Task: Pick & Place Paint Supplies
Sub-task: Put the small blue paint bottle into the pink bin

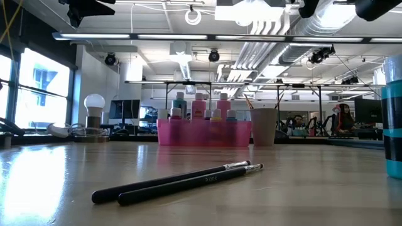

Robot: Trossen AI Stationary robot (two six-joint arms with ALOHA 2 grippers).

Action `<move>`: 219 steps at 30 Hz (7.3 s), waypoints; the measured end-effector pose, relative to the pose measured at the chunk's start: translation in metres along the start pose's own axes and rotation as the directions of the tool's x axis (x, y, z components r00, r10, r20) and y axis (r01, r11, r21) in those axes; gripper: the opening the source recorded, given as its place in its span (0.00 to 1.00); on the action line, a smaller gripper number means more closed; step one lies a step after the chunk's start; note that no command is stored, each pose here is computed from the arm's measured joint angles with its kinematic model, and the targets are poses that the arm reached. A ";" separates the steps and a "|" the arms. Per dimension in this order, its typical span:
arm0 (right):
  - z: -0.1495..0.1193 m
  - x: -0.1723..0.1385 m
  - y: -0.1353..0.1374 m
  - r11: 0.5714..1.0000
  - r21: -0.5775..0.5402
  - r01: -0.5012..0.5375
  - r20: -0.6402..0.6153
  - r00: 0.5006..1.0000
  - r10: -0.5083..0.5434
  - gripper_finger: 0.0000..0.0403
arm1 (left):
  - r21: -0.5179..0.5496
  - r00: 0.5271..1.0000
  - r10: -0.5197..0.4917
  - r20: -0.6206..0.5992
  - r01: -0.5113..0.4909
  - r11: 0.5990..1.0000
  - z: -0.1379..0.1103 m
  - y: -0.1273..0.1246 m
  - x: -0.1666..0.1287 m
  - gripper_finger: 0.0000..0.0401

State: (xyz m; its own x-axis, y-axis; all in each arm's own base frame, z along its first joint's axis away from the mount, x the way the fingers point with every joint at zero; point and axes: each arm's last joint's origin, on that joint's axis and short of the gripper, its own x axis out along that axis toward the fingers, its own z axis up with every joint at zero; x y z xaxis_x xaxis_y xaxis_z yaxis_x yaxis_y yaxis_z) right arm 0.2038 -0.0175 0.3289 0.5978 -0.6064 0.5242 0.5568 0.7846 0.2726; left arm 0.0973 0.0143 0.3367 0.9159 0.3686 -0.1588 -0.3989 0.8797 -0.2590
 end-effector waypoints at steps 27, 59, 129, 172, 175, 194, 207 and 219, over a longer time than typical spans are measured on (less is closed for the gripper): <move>0.011 -0.020 0.029 0.947 0.110 -0.303 0.054 0.953 0.299 0.23 | -0.060 0.979 -0.196 -0.053 0.193 0.979 -0.001 -0.006 -0.001 0.37; 0.011 -0.022 0.033 0.892 0.134 -0.432 0.089 0.902 0.423 0.23 | -0.054 0.945 -0.323 0.049 0.326 0.944 0.044 -0.009 -0.042 0.37; 0.044 -0.029 0.124 0.596 0.447 -0.666 -0.660 0.204 0.723 0.19 | -0.060 0.896 -0.438 0.068 0.442 0.895 0.006 -0.156 0.039 0.37; 0.005 -0.080 0.126 0.633 0.370 -0.680 -0.901 -0.096 0.423 0.19 | 0.032 0.947 -0.319 -0.028 0.319 0.947 -0.007 -0.149 0.042 0.37; 0.003 -0.082 0.126 0.601 0.366 -0.711 -0.899 -0.104 0.425 0.19 | 0.032 0.947 -0.319 -0.028 0.319 0.947 -0.007 -0.149 0.042 0.37; -0.007 -0.080 0.122 0.670 0.444 -0.595 -0.881 -0.153 0.447 0.19 | 0.024 0.947 -0.319 -0.027 0.320 0.947 -0.007 -0.149 0.042 0.37; -0.025 -0.085 0.129 0.679 0.370 -0.634 -0.918 -0.139 0.371 0.21 | 0.024 0.948 -0.319 -0.027 0.319 0.947 -0.007 -0.149 0.042 0.37; -0.056 -0.096 0.138 0.703 0.359 -0.613 -0.933 -0.214 0.290 0.56 | 0.024 0.947 -0.319 -0.028 0.319 0.947 -0.007 -0.149 0.042 0.37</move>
State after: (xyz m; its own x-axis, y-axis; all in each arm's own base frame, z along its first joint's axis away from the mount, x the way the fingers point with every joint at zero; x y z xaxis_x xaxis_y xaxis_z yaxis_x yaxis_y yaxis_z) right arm 0.2549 0.1418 0.2710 0.5718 0.2372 -0.7854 -0.1823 0.9701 0.1602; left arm 0.1949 -0.1032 0.3624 0.9937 0.0605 -0.0941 -0.0842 0.9583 -0.2730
